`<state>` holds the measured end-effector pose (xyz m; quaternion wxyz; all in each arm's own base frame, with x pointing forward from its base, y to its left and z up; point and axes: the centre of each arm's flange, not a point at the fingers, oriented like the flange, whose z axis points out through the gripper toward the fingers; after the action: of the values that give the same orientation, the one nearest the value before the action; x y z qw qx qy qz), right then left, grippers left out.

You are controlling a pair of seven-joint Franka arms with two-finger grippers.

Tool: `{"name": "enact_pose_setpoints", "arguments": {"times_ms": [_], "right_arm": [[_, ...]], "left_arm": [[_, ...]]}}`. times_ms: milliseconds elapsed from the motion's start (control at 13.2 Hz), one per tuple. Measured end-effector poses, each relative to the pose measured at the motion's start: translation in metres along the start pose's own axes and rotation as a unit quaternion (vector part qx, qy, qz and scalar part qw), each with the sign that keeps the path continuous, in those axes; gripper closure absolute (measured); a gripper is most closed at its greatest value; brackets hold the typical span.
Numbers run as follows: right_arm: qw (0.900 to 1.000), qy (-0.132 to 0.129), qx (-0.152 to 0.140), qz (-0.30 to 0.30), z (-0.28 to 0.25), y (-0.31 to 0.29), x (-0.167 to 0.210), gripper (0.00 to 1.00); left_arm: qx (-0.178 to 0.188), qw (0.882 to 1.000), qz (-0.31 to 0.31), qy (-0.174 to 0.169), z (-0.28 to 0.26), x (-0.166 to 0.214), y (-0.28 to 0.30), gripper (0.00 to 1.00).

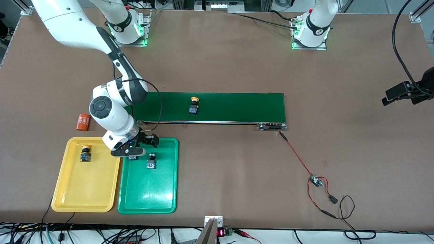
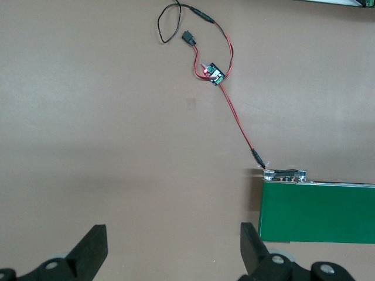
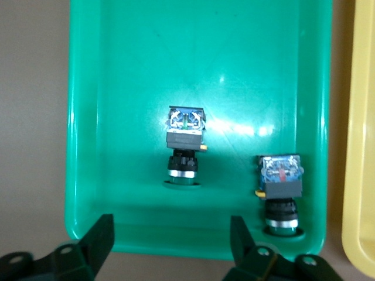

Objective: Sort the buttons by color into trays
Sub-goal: 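Lift the right gripper and move it back over the conveyor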

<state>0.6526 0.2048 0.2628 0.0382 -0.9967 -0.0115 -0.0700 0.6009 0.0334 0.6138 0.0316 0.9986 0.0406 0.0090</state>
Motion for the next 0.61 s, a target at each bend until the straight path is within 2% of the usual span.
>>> {"name": "enact_pose_setpoints", "arguments": {"times_ms": [76, 378, 605], "right_arm": [[1.000, -0.009, -0.005, 0.012, -0.005, -0.001, -0.002, 0.02], [0.998, -0.046, -0.034, 0.026, -0.040, -0.019, -0.018, 0.00], [0.997, -0.057, -0.053, 0.022, -0.076, -0.019, -0.035, 0.00]], "left_arm": [[0.000, 1.000, 0.000, 0.000, 0.000, 0.000, 0.000, 0.00], [0.000, 1.000, 0.000, 0.000, 0.000, 0.000, 0.000, 0.00], [0.000, 1.000, 0.002, -0.002, 0.000, 0.000, 0.003, 0.00]]}}
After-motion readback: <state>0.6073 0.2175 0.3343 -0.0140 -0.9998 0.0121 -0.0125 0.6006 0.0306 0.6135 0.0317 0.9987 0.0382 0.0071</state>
